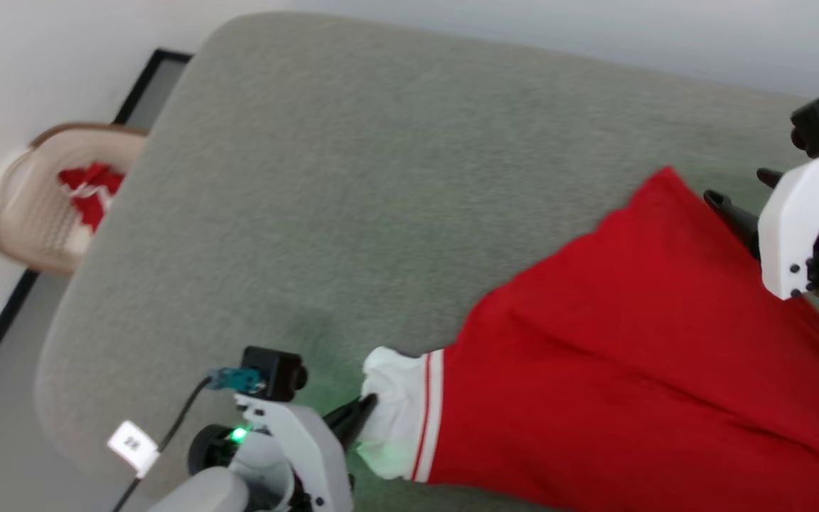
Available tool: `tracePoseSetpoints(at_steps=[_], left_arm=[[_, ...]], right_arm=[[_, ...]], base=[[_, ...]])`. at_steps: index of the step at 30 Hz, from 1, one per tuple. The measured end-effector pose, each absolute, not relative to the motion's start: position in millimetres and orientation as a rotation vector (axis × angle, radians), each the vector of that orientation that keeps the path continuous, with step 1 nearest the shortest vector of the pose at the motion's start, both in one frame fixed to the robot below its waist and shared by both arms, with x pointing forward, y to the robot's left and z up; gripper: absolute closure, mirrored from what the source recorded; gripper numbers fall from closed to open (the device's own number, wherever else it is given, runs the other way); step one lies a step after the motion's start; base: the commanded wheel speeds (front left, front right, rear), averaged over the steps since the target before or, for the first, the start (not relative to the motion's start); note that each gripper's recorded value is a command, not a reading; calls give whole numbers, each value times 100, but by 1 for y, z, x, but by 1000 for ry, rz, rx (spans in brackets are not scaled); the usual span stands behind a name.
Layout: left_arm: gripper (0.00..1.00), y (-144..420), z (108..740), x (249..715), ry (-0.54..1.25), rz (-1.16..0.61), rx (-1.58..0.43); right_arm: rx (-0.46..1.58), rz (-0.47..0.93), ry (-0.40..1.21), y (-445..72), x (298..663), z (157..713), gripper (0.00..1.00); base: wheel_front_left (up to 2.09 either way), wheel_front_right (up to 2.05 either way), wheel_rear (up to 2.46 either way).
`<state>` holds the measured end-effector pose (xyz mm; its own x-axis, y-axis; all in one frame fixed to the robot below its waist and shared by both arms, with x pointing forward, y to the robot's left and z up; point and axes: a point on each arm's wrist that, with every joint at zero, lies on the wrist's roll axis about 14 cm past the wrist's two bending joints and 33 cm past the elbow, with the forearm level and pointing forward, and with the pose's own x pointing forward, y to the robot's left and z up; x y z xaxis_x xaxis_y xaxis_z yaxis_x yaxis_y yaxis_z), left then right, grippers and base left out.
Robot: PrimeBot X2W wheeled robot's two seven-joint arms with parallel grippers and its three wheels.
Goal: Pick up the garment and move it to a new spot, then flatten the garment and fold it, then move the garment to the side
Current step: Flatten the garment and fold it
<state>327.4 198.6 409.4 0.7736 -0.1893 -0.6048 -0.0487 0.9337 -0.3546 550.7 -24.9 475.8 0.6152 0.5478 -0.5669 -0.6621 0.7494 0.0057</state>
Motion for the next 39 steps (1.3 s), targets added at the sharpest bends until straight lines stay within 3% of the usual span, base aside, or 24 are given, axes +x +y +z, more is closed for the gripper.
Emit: tracePoseSetpoints(at_steps=[15,17,29,39], left_arm=[[100,208,396,315,717,-20,-398],[100,214,390,311,734,5,-399],[100,226,395,323,761,-33,-342],[100,260,485,395,645,-119,-78]], right_arm=[[-402,775,930,5,567,388,3],[-434,785,1012,8,566,377,100],[-386,771,1050,1,569,386,100],[-289,745,795,-12,582,465,100]], base=[[0,0,0],[0,0,0],[0,0,0],[0,0,0]])
